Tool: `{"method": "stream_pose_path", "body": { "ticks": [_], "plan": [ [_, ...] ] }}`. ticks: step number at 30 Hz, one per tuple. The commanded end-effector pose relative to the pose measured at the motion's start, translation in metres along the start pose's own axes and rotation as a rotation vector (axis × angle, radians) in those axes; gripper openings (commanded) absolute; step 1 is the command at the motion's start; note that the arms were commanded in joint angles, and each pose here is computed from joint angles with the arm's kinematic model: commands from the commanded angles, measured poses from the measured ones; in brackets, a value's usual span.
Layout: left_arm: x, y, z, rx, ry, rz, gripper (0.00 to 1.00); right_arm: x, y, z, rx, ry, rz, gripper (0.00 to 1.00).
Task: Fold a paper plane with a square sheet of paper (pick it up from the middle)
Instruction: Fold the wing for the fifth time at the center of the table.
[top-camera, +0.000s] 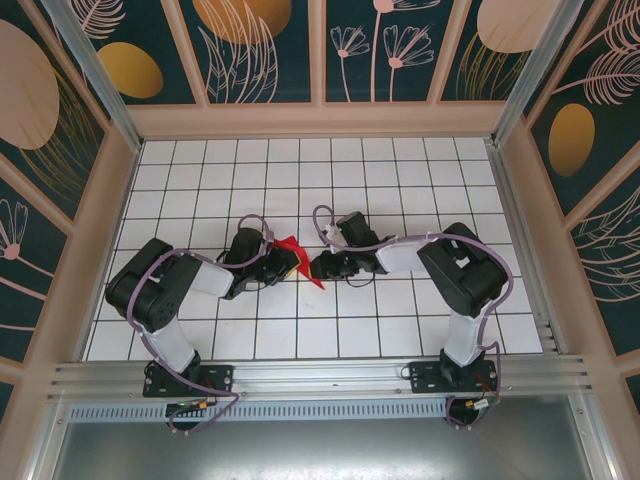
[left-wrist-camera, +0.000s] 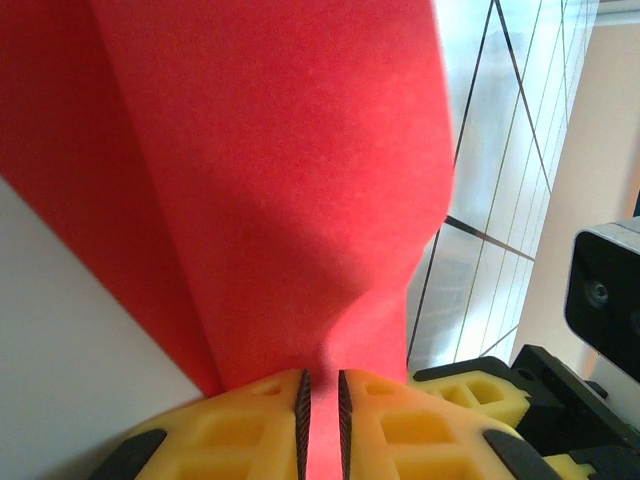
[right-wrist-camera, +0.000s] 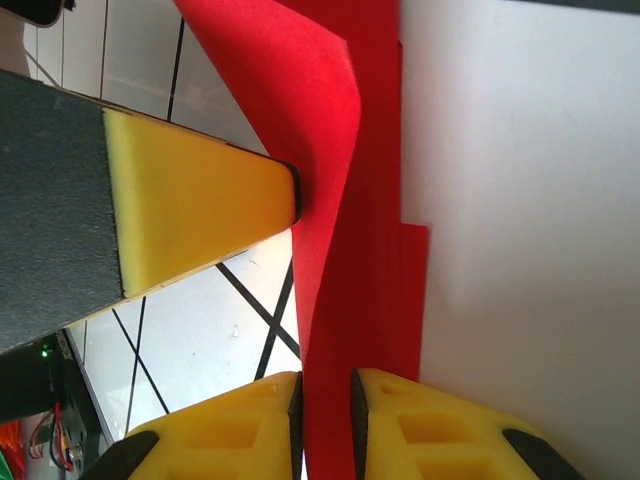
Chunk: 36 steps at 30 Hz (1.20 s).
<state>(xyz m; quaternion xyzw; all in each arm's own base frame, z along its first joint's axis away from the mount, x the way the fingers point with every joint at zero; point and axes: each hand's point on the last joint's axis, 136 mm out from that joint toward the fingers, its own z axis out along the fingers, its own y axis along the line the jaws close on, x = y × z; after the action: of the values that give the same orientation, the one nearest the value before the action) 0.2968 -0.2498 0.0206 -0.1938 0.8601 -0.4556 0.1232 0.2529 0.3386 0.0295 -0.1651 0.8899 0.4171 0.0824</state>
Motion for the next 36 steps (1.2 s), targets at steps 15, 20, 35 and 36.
{"method": "stream_pose_path", "body": {
  "ticks": [15, 20, 35, 36],
  "plan": [
    [0.005, 0.023, 0.003, -0.095, 0.011, -0.008, 0.2, 0.004, -0.006, 0.014, 0.101, 0.061, -0.092, 0.23],
    [0.004, 0.022, 0.003, -0.094, 0.01, -0.006, 0.2, 0.009, -0.013, 0.016, 0.118, 0.076, -0.094, 0.21],
    [-0.006, -0.05, -0.017, 0.104, -0.034, 0.143, 0.25, 0.023, -0.024, 0.022, 0.046, 0.106, -0.002, 0.06],
    [-0.005, -0.05, -0.018, 0.109, -0.034, 0.141, 0.25, 0.024, -0.026, 0.022, 0.043, 0.109, 0.007, 0.06]
  ]
}}
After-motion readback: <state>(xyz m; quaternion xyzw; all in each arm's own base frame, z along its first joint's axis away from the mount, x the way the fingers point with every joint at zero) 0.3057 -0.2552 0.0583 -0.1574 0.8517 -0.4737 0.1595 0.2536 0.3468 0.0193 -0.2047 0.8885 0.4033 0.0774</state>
